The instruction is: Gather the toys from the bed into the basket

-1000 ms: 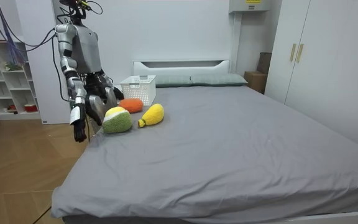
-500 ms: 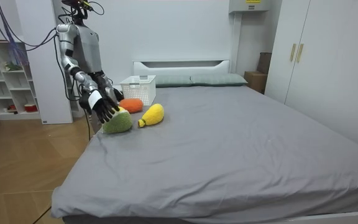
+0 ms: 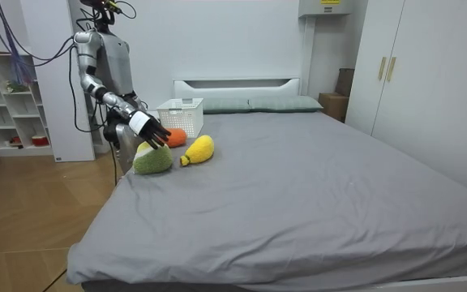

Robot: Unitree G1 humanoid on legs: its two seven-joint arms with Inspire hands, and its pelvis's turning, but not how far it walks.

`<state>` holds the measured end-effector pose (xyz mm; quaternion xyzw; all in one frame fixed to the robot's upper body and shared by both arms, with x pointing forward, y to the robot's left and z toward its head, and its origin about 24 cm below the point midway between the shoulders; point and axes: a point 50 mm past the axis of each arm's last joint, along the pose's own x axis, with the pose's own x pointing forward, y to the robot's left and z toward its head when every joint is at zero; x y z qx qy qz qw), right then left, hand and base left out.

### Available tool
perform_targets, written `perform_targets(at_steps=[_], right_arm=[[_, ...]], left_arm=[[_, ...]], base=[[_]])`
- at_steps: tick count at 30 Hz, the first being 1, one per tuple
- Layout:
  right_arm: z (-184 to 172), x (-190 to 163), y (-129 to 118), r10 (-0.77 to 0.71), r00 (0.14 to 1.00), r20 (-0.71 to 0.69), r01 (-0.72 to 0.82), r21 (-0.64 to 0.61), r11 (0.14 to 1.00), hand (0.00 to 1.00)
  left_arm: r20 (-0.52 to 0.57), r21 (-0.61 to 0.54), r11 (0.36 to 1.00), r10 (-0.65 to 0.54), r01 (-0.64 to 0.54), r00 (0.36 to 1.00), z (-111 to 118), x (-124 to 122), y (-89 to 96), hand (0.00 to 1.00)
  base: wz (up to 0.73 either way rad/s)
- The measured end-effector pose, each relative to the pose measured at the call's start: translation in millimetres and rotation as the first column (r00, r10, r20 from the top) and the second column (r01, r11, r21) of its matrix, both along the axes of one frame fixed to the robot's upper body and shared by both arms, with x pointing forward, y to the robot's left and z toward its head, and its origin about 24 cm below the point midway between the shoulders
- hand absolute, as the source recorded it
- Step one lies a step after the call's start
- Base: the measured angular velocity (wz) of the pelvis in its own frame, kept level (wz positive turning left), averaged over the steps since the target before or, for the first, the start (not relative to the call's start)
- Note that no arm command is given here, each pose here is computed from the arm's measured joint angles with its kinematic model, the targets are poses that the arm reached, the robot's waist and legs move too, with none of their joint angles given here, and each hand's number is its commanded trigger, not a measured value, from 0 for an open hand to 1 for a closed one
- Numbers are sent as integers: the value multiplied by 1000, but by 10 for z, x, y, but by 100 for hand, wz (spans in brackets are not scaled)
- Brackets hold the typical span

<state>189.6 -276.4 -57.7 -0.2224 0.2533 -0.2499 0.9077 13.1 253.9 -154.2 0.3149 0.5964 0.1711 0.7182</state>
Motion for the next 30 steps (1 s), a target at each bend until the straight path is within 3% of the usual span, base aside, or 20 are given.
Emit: perform_targets(at_steps=[18, 30], right_arm=[[-99, -71, 76, 120, 989, -84, -112, 95, 989, 0], [-253, -154, 103, 244, 944, -222, -199, 209, 958, 0]], left_arm=[[17, 19, 1000, 5, -5, 1000, 39, 18, 38, 0], [1, 1, 1000, -15, 15, 1000, 42, 56, 45, 0]], base=[[0], [2]])
